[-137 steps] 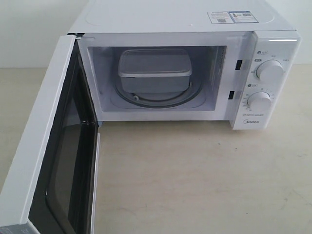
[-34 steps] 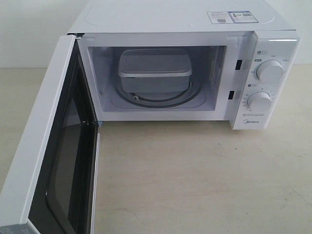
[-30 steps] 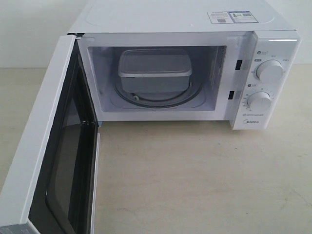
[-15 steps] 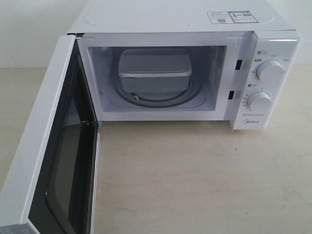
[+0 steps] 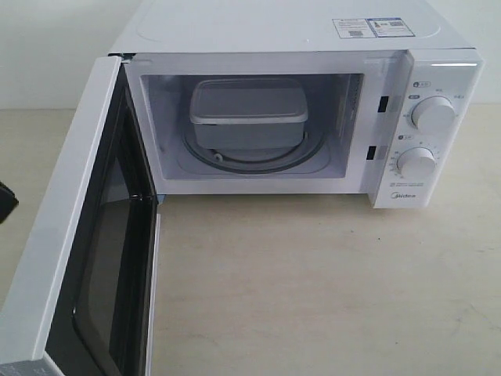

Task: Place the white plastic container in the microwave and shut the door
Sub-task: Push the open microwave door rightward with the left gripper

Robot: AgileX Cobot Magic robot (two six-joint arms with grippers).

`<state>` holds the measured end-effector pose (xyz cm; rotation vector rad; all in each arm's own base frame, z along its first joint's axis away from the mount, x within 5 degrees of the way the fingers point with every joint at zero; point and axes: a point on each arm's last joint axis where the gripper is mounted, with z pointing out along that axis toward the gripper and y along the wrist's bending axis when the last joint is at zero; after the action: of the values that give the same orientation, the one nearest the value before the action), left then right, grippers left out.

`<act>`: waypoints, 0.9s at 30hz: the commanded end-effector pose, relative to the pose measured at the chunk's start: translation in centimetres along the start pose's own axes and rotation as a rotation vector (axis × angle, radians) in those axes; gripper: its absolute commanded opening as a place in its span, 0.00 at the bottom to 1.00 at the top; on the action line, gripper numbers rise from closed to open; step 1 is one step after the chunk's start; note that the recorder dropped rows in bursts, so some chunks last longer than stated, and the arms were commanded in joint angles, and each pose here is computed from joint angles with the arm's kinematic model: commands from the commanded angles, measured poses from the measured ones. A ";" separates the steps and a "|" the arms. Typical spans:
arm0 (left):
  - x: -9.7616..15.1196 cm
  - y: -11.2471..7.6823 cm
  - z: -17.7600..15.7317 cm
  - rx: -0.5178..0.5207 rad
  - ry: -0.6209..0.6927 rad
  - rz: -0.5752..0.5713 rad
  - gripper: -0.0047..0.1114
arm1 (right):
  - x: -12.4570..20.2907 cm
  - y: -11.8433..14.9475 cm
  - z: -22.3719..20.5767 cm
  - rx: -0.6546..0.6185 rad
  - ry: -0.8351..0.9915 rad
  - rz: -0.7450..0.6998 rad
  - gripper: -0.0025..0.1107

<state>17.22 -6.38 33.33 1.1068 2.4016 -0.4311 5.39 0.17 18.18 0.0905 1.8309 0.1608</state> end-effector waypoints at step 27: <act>-5.2 1.7 6.8 0.312 -0.368 0.046 0.08 | -0.1 0.0 0.0 -0.003 -0.010 -0.004 0.02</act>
<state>22.74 -10.93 30.38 1.1167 2.0577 -0.9750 5.39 0.17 18.18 0.0905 1.8309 0.1608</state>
